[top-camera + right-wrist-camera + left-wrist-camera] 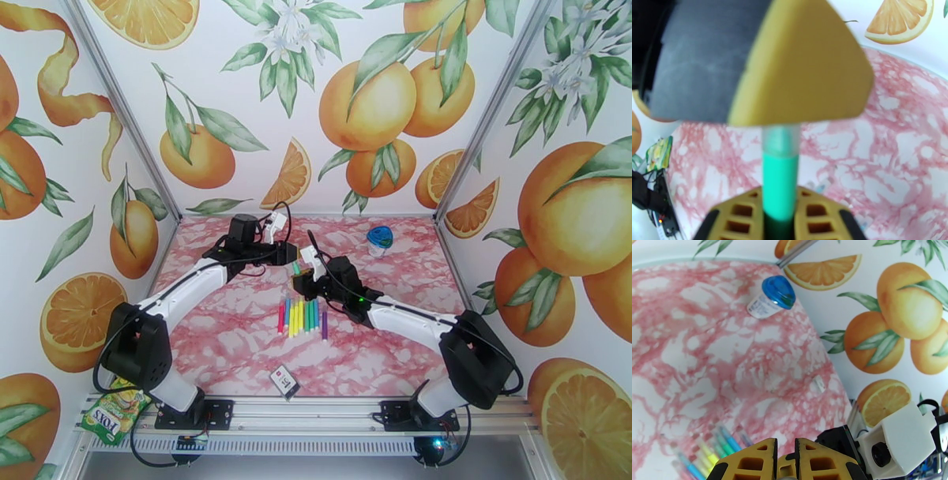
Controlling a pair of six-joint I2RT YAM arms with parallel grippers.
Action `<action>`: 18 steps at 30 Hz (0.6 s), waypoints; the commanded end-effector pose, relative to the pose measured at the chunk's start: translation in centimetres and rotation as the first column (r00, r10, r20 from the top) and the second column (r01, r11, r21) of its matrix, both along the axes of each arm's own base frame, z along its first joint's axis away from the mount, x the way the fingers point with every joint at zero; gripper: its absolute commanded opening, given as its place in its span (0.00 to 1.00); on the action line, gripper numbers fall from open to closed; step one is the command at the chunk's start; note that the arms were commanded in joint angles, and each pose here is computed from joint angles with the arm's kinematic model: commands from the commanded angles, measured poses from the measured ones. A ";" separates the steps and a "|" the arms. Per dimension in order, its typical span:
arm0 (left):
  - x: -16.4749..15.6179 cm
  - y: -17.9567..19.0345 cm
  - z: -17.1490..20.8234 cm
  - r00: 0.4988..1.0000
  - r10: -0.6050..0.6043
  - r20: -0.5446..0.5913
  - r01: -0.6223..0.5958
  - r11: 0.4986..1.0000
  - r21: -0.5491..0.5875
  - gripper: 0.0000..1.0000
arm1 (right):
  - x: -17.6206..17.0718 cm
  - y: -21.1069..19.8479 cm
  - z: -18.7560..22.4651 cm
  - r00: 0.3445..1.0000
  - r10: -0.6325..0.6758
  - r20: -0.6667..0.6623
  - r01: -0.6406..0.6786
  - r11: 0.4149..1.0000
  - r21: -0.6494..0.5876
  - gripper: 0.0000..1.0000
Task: Open the pen caps
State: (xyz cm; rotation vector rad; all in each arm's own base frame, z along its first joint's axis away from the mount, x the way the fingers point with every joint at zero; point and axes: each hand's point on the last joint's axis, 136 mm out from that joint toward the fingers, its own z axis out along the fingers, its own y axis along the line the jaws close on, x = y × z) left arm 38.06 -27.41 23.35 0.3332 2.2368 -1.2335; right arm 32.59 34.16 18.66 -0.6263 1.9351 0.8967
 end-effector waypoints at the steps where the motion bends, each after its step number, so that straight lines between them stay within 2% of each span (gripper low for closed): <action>1: 6.6 5.0 1.8 0.948 0.287 0.138 -0.297 0.953 0.062 0.00 | -2.4 0.4 -2.3 0.996 0.089 -0.028 -0.091 0.995 -0.051 0.01; 18: 9.4 8.2 2.0 0.889 0.446 0.109 -0.451 0.892 0.027 0.00 | -3.5 -0.6 -4.6 0.995 0.088 -0.052 -0.092 0.993 -0.079 0.00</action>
